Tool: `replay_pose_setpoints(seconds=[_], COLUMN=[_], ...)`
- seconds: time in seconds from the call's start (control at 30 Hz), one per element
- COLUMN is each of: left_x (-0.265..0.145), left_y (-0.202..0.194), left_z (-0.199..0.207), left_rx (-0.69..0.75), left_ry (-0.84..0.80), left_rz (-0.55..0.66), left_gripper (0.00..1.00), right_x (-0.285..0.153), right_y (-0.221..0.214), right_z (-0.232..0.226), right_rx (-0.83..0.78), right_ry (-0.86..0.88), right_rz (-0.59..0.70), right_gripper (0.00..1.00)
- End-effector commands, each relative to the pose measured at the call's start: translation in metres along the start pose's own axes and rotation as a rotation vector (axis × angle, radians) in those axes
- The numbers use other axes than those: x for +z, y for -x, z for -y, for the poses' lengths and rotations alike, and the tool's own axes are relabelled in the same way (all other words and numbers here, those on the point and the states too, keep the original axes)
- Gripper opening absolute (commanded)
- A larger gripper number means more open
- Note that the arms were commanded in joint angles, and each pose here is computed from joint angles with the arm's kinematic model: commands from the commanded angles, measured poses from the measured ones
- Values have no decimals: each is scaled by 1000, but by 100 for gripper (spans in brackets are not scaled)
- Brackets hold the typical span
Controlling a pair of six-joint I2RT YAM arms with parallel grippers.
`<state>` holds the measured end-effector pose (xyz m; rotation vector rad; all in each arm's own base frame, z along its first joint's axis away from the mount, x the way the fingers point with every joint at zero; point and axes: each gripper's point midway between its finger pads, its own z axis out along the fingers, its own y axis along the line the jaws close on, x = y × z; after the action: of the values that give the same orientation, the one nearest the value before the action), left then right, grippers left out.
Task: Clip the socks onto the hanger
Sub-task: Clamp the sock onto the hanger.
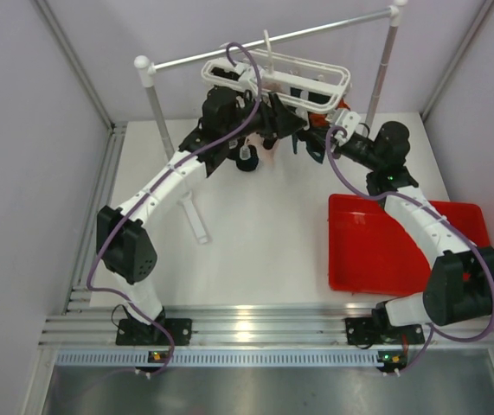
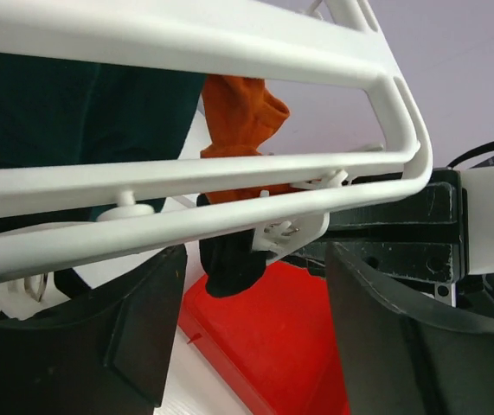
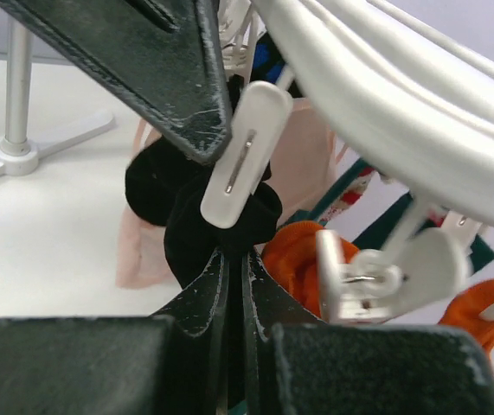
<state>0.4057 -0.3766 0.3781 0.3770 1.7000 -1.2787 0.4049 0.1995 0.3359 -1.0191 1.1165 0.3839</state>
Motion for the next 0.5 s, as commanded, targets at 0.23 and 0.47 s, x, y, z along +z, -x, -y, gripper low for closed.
replay_pose_setpoints(seconds=[0.23,0.47], left_x=[-63,-108], left_y=[14,-20], left_z=[42,30], left_rx=[203,289], left_ry=[-30,56], left_rz=[70,30], left_gripper=[86,98], right_x=[-7,-17], right_y=[27,29], right_z=[8,-8], right_rx=[-16,-10], right_ry=[-34,8], right_rz=[23,4], right_gripper=[2,32])
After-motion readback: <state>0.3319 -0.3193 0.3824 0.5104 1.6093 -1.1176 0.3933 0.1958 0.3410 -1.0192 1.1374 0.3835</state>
